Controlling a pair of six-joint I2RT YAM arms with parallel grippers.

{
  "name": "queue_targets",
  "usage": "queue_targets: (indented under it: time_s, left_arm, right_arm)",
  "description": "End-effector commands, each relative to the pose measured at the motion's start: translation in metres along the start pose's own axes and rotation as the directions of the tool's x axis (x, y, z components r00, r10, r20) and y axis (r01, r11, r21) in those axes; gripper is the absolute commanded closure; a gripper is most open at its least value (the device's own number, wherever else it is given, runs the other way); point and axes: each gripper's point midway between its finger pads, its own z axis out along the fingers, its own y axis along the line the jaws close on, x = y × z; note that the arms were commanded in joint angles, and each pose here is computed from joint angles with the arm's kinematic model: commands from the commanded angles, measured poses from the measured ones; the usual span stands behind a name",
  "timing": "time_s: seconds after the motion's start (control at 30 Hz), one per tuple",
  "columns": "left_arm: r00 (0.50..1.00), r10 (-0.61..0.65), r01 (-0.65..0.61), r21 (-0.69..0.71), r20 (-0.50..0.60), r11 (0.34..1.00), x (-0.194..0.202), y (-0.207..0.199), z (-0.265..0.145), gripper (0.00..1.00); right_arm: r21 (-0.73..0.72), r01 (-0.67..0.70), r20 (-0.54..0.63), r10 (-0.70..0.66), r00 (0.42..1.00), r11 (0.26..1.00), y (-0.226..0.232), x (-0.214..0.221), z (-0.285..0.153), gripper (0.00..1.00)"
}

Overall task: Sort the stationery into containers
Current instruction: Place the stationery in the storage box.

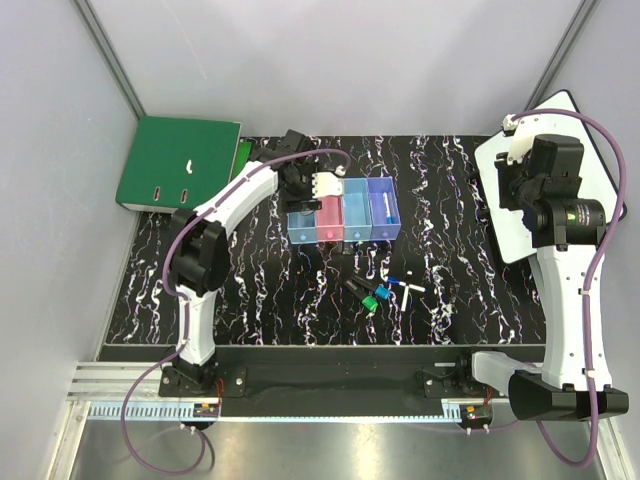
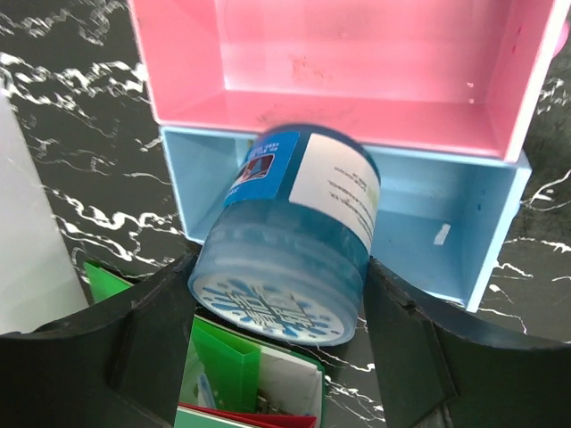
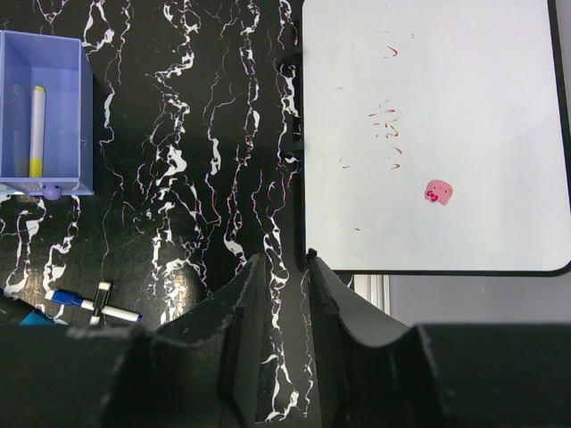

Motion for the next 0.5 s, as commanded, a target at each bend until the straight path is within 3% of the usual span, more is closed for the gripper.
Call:
queue_targets:
  time_s: [0.0, 0.47]
  left_arm:
    - [1.0, 0.015, -0.015, -0.012, 0.026, 1.0, -0.0051, -0.0019, -0.0097, 1.0]
    - [0.999, 0.036, -0.035, -0.032, 0.029, 0.999, -0.006, 0.0029, -0.0149, 1.0]
  right_arm:
    - [0.013, -0.02, 0.041, 0.019, 0.999, 1.0, -0.0051, -0.0088, -0.0096, 0.67]
    - [0.008, -0.024, 0.043, 0.024, 0.999, 1.0, -0.0049, -0.011, -0.0086, 0.66]
